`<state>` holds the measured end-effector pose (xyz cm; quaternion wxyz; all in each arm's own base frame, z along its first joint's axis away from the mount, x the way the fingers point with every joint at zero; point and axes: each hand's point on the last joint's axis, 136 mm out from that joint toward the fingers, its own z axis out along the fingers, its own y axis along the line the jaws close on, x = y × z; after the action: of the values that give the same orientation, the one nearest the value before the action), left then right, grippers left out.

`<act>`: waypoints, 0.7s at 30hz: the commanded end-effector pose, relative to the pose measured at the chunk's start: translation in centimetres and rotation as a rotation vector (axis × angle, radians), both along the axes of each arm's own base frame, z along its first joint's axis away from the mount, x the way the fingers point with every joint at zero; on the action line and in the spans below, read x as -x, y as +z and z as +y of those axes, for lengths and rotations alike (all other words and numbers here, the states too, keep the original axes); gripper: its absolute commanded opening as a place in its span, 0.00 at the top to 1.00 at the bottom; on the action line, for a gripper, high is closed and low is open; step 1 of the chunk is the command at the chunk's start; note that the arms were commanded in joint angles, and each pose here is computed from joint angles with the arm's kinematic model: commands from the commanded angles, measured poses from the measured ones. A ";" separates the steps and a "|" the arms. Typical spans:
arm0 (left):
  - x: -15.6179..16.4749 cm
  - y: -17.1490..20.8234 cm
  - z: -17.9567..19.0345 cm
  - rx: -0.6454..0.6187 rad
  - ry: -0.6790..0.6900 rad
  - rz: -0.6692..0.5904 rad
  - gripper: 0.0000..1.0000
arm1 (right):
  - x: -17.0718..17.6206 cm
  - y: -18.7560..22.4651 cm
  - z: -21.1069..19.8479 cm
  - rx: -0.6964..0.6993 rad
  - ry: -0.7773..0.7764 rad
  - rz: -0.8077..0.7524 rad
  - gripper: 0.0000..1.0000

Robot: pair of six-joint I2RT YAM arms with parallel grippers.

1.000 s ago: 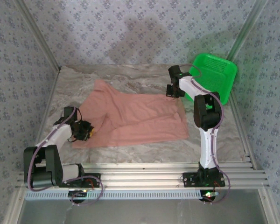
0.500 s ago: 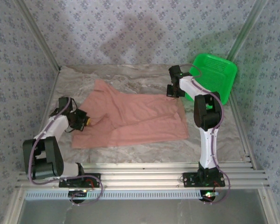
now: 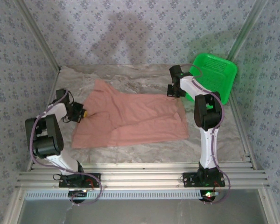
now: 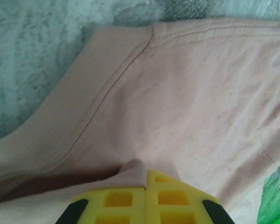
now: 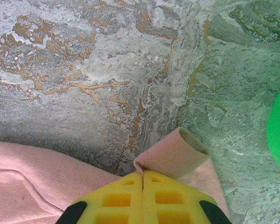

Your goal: Fold and stack the t-shirts

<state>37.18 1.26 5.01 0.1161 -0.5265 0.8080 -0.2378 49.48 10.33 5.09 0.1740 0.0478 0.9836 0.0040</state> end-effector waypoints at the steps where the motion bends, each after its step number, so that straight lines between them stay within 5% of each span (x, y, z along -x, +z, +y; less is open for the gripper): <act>1: -1.7 0.6 0.5 0.001 -0.008 -0.039 0.93 | 0.4 0.8 -0.7 0.005 0.008 0.007 1.00; 7: -2.3 1.1 1.7 -0.013 0.019 -0.044 0.56 | 0.4 0.7 -0.6 -0.001 0.006 0.011 1.00; 10: -2.1 2.2 3.6 -0.063 0.069 -0.037 0.47 | 0.4 0.8 -0.5 0.000 0.006 0.012 1.00; 21: -9.4 7.6 2.2 -0.024 0.010 -0.238 0.35 | 0.8 0.8 -0.2 -0.013 0.017 0.023 1.00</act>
<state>43.84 4.63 10.76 0.1986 -0.5279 0.7845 -0.2577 49.43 10.14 5.03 0.1706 0.0478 0.9842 0.0078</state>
